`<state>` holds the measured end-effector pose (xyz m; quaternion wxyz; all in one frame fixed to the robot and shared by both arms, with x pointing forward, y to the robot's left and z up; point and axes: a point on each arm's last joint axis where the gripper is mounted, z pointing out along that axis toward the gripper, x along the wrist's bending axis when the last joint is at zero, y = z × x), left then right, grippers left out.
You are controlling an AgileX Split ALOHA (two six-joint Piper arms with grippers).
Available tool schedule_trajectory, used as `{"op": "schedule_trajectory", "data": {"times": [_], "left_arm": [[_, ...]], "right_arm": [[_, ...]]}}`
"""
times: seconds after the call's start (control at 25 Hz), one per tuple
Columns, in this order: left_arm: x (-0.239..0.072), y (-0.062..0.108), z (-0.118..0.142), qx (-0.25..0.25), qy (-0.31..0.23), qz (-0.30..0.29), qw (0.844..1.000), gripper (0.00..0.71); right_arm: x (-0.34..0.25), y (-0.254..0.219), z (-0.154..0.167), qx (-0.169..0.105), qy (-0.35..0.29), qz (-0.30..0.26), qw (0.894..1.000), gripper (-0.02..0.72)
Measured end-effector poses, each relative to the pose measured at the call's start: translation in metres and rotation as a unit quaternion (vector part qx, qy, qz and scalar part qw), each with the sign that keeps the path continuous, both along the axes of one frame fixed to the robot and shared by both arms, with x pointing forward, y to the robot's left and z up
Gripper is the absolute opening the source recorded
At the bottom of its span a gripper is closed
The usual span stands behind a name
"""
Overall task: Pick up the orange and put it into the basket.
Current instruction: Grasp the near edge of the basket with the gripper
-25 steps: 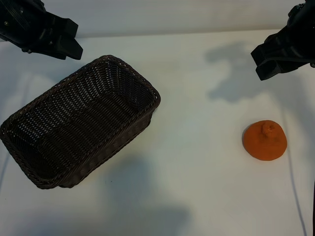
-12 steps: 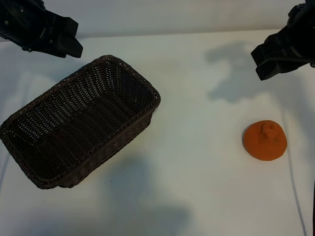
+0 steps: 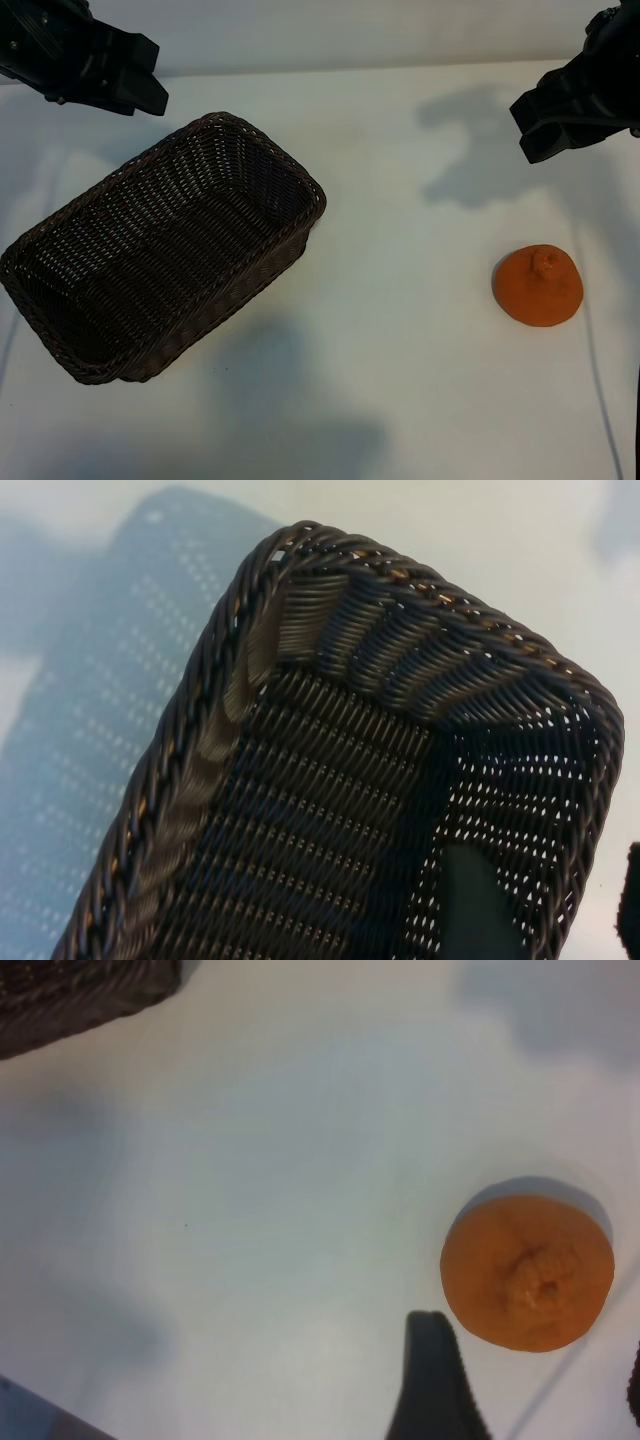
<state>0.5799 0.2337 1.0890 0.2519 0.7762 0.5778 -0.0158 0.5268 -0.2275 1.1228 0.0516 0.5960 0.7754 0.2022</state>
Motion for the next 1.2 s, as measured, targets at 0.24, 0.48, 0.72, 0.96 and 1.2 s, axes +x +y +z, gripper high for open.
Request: {"op": "schedule_trajectory", "data": {"times": [0.24,0.48,0.72,0.96,1.2], "left_arm": [[-0.002,0.000,0.000,-0.006,0.020,0.017,1.000,0.402],[-0.008,0.023,0.016,-0.013,0.066,0.090,0.994,0.399],[-0.036,0.060,0.059,-0.035,0.021,0.199,0.979,0.390],[-0.063,0.072,0.086,-0.040,-0.012,0.264,0.964,0.388],[-0.070,0.071,0.067,-0.041,0.027,0.278,0.959,0.384]], "right_arm": [[0.000,0.000,0.000,0.000,0.000,0.000,1.000,0.455],[0.000,0.000,0.000,0.000,0.000,0.000,1.000,0.455],[0.000,0.000,0.000,0.000,0.000,0.000,1.000,0.455],[0.000,0.000,0.000,0.000,0.000,0.000,1.000,0.455],[0.000,0.000,0.000,0.000,0.000,0.000,1.000,0.455]]}}
